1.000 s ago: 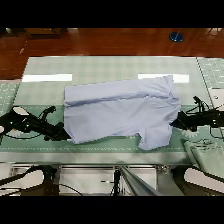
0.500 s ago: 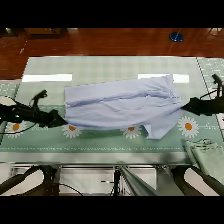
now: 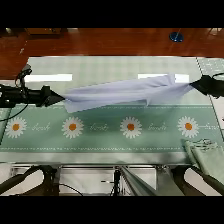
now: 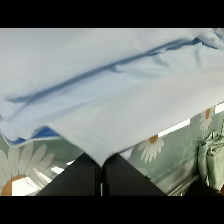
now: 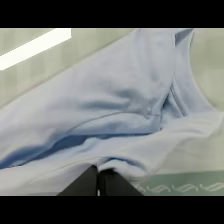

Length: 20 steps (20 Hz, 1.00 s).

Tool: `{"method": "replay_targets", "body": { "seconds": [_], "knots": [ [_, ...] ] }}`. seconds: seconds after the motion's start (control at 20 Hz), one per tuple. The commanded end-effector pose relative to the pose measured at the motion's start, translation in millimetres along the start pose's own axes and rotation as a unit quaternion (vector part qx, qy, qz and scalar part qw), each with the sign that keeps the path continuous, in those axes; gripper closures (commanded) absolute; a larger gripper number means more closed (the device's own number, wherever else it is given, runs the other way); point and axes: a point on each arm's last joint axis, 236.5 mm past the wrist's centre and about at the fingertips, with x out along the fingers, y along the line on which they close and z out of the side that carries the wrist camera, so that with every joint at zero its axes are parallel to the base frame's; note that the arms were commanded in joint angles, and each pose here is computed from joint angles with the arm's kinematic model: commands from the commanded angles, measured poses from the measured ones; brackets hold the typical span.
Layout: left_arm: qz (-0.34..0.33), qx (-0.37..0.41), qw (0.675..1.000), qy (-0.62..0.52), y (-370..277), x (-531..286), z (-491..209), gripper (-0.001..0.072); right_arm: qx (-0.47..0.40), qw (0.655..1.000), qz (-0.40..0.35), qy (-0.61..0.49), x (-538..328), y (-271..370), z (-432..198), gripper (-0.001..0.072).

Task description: Fold the shirts.

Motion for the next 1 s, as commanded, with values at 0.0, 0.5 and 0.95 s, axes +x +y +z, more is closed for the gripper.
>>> {"method": "replay_targets", "body": {
  "seconds": [0.0,0.5,0.95],
  "knots": [
    [0.008,-0.009,1.0,-0.023,13.8,8.5,29.1,0.0677,0.03,0.999,0.013,-0.028,24.1,-9.7,37.5,0.0688],
    [0.006,-0.031,0.999,0.014,50.7,54.6,74.0,0.0676,0.006,0.999,-0.008,-0.047,126.6,-6.4,75.3,0.0688],
    [0.022,-0.063,0.998,-0.001,85.4,86.5,89.2,0.0323,0.04,0.998,-0.029,-0.047,159.6,-38.6,67.2,0.0469]
  ]
}}
